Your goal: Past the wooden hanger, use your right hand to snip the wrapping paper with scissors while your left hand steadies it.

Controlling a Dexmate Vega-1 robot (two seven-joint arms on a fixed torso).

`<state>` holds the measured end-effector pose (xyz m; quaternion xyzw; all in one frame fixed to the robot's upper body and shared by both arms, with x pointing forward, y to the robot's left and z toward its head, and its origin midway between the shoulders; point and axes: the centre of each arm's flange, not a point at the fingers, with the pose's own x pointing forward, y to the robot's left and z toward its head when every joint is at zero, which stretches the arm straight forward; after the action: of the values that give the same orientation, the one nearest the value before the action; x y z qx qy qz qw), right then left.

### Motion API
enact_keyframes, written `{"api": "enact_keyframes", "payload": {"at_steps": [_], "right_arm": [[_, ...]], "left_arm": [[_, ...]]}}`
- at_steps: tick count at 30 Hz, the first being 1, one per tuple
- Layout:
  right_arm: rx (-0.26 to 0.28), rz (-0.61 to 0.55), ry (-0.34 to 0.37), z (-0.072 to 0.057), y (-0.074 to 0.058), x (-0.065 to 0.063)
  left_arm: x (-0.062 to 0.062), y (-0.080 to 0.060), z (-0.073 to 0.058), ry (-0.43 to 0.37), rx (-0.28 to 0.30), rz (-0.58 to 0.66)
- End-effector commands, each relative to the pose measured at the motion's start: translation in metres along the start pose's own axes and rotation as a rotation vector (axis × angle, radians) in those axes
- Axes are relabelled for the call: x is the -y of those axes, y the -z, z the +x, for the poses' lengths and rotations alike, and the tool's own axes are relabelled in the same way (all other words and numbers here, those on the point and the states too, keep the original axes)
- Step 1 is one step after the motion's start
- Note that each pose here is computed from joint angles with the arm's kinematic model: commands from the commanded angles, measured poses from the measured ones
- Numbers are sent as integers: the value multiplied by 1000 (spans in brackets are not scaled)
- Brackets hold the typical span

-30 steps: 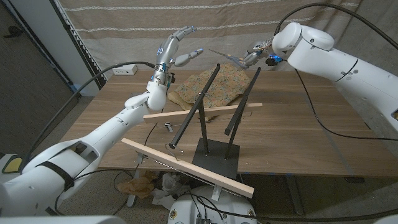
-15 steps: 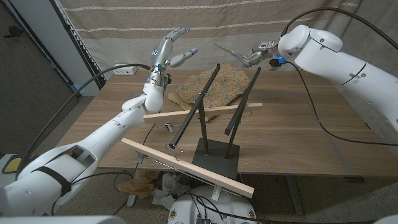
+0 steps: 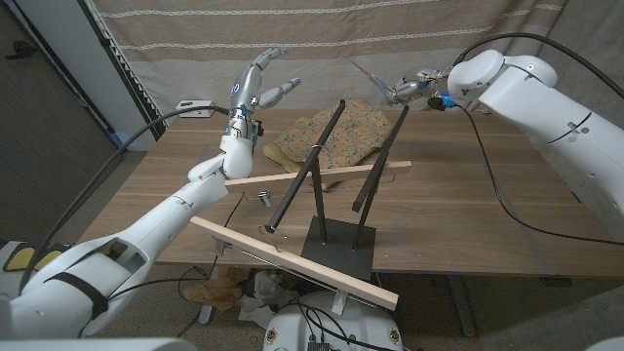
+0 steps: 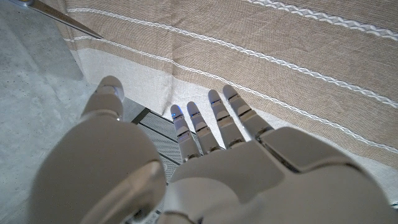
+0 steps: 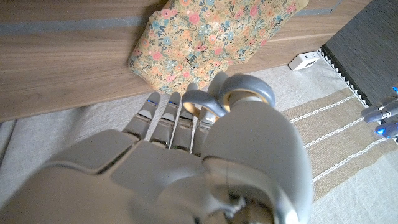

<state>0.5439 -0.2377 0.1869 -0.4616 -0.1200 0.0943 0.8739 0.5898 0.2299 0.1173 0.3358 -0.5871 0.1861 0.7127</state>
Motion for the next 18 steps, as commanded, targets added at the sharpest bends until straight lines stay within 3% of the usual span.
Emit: {"api": "enact_keyframes", "payload": {"at_steps": [1, 6, 16, 18], "right_arm": [[31, 178, -53, 1, 16, -7], [53, 220, -35, -2, 19, -8], [99, 423, -67, -2, 37, -14], [98, 427, -45, -4, 38, -17]], "left_arm": [[-2, 9, -11, 1, -72, -29], [3, 10, -17, 50, -95, -46], [7, 14, -22, 47, -151, -106], [7, 14, -23, 47, -155, -108]]}}
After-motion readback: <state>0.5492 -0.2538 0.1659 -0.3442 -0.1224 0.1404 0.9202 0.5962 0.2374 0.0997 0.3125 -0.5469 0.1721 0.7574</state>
